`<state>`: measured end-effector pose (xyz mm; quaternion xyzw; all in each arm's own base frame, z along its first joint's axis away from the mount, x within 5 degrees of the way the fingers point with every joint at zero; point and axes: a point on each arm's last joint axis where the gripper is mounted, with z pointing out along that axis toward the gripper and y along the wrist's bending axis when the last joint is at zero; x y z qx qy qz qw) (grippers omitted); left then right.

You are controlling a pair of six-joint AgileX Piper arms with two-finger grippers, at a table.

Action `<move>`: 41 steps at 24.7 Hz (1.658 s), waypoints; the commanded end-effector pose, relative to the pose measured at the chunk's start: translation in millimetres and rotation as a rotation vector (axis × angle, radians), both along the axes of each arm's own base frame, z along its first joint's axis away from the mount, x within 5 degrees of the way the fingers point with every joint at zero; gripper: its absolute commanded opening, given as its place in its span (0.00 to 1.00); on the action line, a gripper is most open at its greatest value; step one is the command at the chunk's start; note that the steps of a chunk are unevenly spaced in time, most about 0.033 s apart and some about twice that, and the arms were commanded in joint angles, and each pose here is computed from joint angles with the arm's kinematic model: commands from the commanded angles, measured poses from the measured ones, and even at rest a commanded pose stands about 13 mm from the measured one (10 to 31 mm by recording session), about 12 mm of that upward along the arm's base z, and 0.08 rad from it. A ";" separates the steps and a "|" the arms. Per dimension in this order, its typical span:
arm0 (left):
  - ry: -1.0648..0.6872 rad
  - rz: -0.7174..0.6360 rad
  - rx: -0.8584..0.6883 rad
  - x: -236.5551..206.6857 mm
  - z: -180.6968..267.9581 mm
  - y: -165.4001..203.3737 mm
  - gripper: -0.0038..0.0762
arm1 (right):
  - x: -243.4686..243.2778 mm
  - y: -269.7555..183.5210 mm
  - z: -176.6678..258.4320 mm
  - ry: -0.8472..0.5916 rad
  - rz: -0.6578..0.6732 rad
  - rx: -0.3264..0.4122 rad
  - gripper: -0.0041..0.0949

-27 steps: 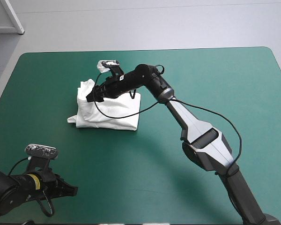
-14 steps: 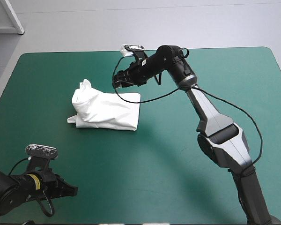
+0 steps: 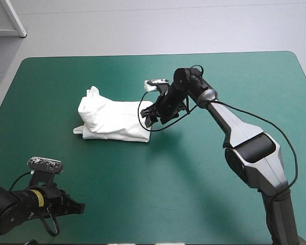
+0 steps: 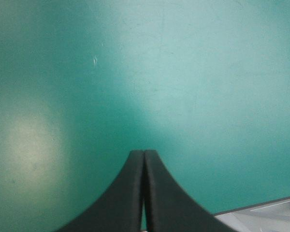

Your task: Fold the cloth

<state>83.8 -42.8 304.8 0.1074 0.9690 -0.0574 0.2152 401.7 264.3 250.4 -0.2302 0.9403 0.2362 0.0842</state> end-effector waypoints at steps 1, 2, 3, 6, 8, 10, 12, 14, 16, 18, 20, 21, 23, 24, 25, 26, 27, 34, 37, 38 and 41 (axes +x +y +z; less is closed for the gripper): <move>0.026 0.007 -0.010 -2.9 4.9 -0.3 0.04 | -6.2 12.8 24.7 -0.067 0.006 0.132 0.65; 0.029 0.006 -0.014 -3.1 4.8 -0.7 0.04 | -5.0 17.3 21.0 -0.066 0.001 0.154 0.65; 0.032 0.005 -0.020 -3.3 4.8 -1.1 0.04 | -4.2 20.0 19.8 -0.068 -0.002 0.172 0.65; 0.038 0.004 -0.030 -3.9 4.8 -2.0 0.04 | -2.8 28.3 15.4 -0.070 -0.012 0.219 0.63; 0.038 0.004 -0.030 -3.9 4.8 -2.0 0.04 | -2.1 31.5 12.9 -0.082 -0.013 0.223 0.57; 0.038 0.004 -0.030 -3.9 4.8 -2.0 0.04 | -0.1 32.7 9.9 -0.101 -0.016 0.216 0.37; 0.039 0.003 -0.032 -4.0 4.8 -2.2 0.04 | 2.7 31.4 9.3 -0.147 -0.003 0.196 0.12; 0.040 0.003 -0.033 -4.1 4.8 -2.3 0.04 | 6.1 25.7 11.8 -0.182 0.003 0.179 0.03; 0.040 0.003 -0.033 -4.1 4.8 -2.3 0.04 | 9.9 15.8 19.1 -0.192 -0.003 0.168 0.02; 0.040 0.003 -0.033 -4.1 4.8 -2.3 0.04 | 14.7 -2.5 30.9 -0.205 -0.013 0.140 0.02; 0.034 0.005 -0.024 -3.6 4.8 -1.5 0.04 | 23.4 -32.1 43.6 -0.235 -0.056 0.086 0.02; 0.028 0.006 -0.015 -3.0 4.9 -0.7 0.04 | 29.2 -53.0 50.4 -0.248 -0.099 0.055 0.02; 0.015 0.010 0.007 -1.9 5.0 1.2 0.04 | 41.3 -95.8 57.0 -0.252 -0.196 -0.004 0.02; 0.014 0.011 0.009 -1.8 5.0 1.4 0.04 | 47.9 -118.7 56.0 -0.245 -0.243 -0.037 0.02; 0.014 0.011 0.009 -1.8 5.0 1.4 0.04 | 54.2 -146.2 54.5 -0.230 -0.302 -0.071 0.02; 0.014 0.011 0.009 -1.8 5.0 1.4 0.04 | 57.3 -163.8 53.5 -0.220 -0.344 -0.098 0.02; 0.014 0.011 0.009 -1.8 5.0 1.4 0.04 | 60.4 -181.5 51.7 -0.216 -0.377 -0.131 0.02; 0.013 0.005 0.011 -1.8 5.0 1.4 0.04 | 62.1 -300.3 45.9 -0.175 -0.617 -0.320 0.02; 0.013 0.005 0.011 -1.8 5.0 1.4 0.04 | 59.2 -327.9 45.9 -0.166 -0.678 -0.327 0.02; 0.014 0.005 0.010 -1.9 5.0 1.2 0.04 | 58.0 -335.6 45.9 -0.163 -0.694 -0.329 0.02; 0.014 0.005 0.010 -1.9 5.0 1.2 0.04 | 55.8 -349.1 46.0 -0.155 -0.727 -0.313 0.04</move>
